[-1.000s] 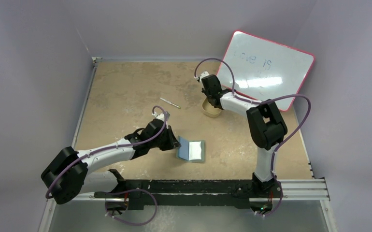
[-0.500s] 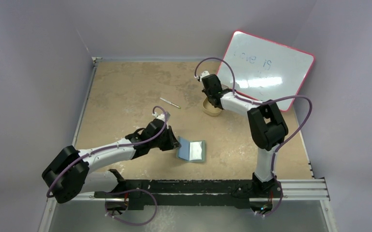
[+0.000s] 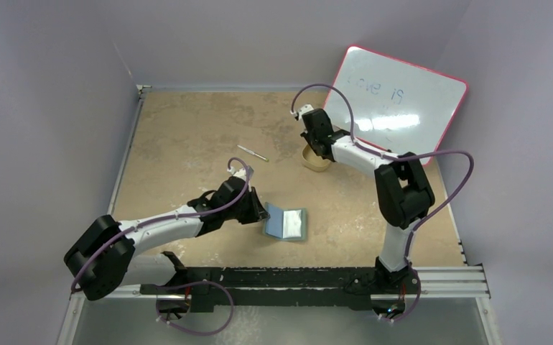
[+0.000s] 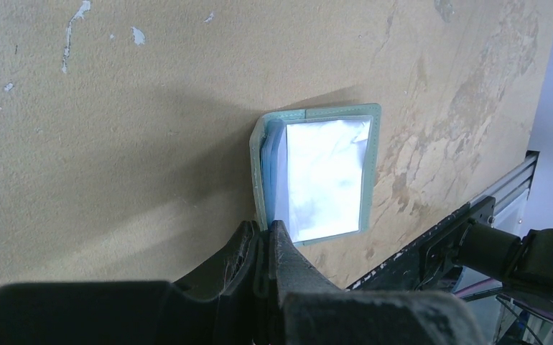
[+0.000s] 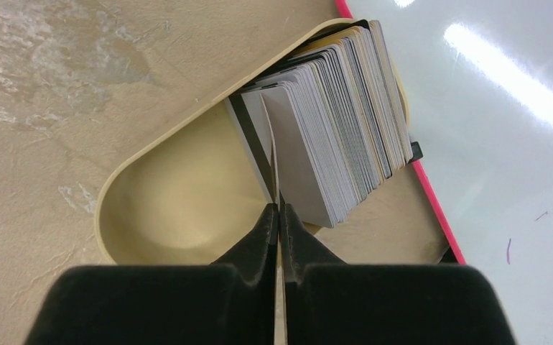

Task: Put the credit cards into the card holder
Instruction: Pick up the credit card from the storage box, then insert the credit card into the card holder.

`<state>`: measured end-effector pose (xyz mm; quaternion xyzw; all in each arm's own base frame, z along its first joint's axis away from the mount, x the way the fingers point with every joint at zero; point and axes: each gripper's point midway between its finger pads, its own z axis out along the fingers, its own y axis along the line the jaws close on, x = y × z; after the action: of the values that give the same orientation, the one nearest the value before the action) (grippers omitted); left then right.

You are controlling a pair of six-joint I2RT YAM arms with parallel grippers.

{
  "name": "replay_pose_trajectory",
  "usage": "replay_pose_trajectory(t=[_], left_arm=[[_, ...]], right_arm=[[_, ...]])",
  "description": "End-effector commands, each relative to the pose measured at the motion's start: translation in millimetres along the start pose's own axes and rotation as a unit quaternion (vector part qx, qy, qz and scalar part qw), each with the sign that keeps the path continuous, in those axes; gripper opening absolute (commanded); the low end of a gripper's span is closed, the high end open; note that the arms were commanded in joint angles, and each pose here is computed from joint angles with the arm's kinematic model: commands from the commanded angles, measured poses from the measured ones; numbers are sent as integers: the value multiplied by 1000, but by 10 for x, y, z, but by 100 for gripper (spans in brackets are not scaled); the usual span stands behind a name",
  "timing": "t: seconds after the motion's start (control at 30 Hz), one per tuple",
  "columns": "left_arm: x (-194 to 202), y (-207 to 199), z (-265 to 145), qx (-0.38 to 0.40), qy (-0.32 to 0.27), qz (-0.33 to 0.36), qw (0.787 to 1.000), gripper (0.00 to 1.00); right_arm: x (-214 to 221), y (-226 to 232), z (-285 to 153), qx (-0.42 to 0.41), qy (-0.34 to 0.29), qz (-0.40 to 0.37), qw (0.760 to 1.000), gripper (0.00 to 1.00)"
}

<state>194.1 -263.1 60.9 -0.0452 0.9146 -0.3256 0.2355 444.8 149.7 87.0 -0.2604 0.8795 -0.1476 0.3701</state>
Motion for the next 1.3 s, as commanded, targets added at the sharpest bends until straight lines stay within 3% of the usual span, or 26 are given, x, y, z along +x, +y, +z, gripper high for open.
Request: replay_pose_trajectory(t=[0.0, 0.17, 0.27, 0.37, 0.57, 0.73, 1.0, 1.13, 1.27], left_arm=[[-72, -104, 3, 19, -13, -6, 1000, 0], [-123, -66, 10, 8, -29, -14, 999, 0], [-213, -208, -10, 45, -54, -43, 997, 0], [-312, -339, -8, 78, -77, -67, 992, 0], [-395, -302, 113, 66, -95, -65, 991, 0], [-365, -245, 207, 50, -86, -64, 993, 9], [-371, -24, 121, -3, -99, -50, 994, 31], [-358, 18, 103, -10, -100, -48, 994, 31], [-321, 86, 113, -20, -95, -40, 994, 19]], right_arm=[[-200, -159, -172, 9, -24, 24, 999, 0], [-269, -78, -347, -32, -16, 50, 998, 0], [-281, -62, -525, -49, -10, 88, 995, 0], [-319, -76, -746, -68, -25, 114, 991, 0], [-342, 4, -1129, -119, -48, 185, 974, 0], [-370, 411, -1524, -249, -88, 256, 930, 0], [-92, 949, -1803, -382, -106, 366, 842, 0], [151, 1169, -1728, -411, -81, 387, 822, 0], [341, 1341, -1660, -432, -55, 396, 809, 0]])
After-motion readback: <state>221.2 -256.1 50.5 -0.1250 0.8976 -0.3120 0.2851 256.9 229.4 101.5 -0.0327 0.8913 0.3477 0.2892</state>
